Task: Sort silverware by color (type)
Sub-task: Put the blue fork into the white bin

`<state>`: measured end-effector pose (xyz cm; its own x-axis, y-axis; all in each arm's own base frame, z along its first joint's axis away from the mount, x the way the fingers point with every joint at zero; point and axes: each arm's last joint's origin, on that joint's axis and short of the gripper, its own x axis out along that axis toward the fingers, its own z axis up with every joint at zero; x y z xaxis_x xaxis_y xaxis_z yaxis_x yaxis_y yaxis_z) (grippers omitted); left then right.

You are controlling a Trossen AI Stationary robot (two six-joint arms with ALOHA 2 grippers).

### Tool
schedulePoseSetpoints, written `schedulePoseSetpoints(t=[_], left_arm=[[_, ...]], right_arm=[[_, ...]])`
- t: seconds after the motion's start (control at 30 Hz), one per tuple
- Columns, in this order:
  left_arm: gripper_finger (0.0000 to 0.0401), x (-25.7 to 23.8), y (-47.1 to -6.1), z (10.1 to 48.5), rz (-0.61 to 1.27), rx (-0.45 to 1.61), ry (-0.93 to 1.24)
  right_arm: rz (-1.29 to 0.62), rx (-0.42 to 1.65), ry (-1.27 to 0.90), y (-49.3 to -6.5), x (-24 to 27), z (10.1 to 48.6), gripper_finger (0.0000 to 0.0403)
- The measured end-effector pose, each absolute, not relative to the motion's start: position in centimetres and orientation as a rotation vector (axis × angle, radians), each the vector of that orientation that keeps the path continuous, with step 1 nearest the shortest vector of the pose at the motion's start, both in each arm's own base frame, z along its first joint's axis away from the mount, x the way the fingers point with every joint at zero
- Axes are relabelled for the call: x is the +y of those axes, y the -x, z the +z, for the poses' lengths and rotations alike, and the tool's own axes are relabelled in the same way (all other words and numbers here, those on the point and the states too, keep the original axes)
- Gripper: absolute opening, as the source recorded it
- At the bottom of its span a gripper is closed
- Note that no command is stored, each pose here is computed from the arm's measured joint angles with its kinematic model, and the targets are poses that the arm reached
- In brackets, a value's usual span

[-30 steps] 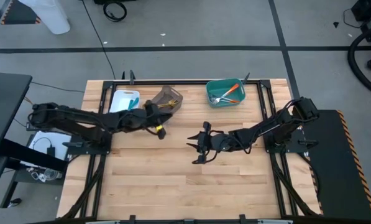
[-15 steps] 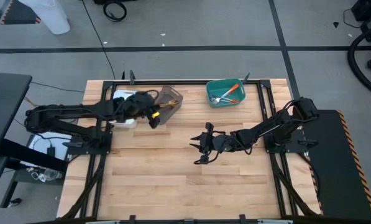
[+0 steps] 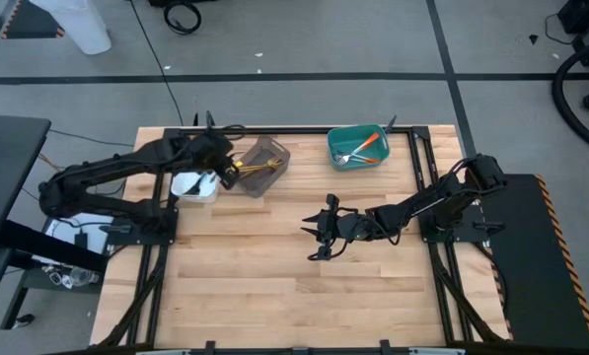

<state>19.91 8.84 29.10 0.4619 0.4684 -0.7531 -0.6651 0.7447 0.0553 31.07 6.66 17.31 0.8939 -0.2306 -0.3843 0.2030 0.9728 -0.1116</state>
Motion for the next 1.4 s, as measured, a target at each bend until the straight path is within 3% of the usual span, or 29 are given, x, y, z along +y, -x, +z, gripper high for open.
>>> schedulePoseSetpoints(t=[0.3,0.6,1.23,1.4], left_arm=[[0.0014,10.4,-17.8,28.2,0.791,0.988,0.313],[0.0015,11.0,-16.3,24.9,0.827,1.108,0.355],[0.0016,13.1,-13.8,20.7,0.899,1.132,0.482],[0.0038,13.3,-13.7,20.7,0.911,1.116,0.485]], right_arm=[[-0.223,0.408,0.078,-31.1,6.7,17.3,0.0114],[-0.222,0.408,0.081,-31.1,6.7,17.3,0.0113],[-0.221,0.407,0.084,-31.1,6.7,17.3,0.0113],[-0.22,0.406,0.087,-31.1,6.7,17.3,0.0113]])
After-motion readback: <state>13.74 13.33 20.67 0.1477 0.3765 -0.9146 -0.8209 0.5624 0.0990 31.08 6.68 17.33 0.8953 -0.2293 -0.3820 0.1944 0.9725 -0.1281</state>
